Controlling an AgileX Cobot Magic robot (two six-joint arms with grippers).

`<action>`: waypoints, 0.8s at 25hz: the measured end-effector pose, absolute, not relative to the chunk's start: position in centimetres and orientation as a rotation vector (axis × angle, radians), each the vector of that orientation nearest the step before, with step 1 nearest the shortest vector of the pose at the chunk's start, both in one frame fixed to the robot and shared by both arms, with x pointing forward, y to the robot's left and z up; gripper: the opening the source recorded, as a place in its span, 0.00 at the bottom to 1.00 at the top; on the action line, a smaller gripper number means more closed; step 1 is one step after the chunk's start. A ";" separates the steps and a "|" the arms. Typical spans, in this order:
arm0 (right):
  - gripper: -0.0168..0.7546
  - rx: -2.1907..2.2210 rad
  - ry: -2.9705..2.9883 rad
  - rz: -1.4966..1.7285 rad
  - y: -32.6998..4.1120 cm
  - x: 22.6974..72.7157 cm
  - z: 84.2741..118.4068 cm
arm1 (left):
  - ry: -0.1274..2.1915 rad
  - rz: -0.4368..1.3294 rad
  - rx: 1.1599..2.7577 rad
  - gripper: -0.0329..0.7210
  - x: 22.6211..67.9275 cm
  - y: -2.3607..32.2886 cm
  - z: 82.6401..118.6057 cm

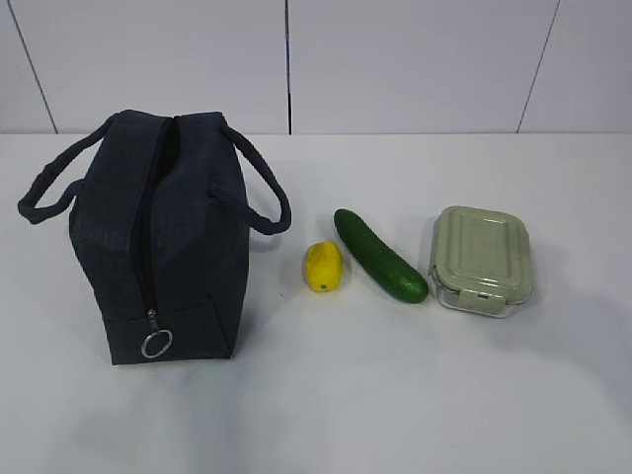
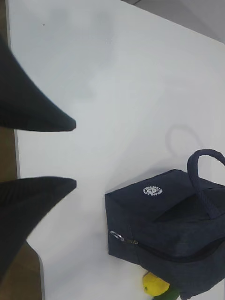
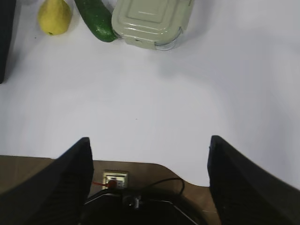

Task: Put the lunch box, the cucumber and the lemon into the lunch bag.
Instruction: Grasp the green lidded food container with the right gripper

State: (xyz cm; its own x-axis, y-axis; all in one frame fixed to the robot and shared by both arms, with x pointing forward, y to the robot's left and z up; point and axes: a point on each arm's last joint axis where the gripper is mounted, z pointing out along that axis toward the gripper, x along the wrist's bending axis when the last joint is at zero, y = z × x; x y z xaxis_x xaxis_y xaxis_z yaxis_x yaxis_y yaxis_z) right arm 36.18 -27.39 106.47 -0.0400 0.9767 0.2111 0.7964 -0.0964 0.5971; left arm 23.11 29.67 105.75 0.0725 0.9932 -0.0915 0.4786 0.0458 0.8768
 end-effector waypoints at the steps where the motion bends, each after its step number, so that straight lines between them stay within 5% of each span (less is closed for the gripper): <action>1: 0.78 1.969 1.879 0.888 -27.2 36.7 106.3 | 1.519 0.809 1.547 0.35 23.1 29.7 105.7; 20: 0.78 2.091 2.105 1.344 -23.2 46.4 106.0 | 1.519 0.809 1.547 0.36 23.1 29.7 105.7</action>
State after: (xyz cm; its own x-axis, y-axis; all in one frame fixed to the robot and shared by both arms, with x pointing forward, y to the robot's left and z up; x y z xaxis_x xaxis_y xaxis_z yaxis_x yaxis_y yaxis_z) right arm 46.39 -23.17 106.04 -0.1718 0.7791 0.6029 0.8746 -0.1610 0.4574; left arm 23.11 29.67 105.75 0.0725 0.9932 -0.0915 0.4786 0.0458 0.8768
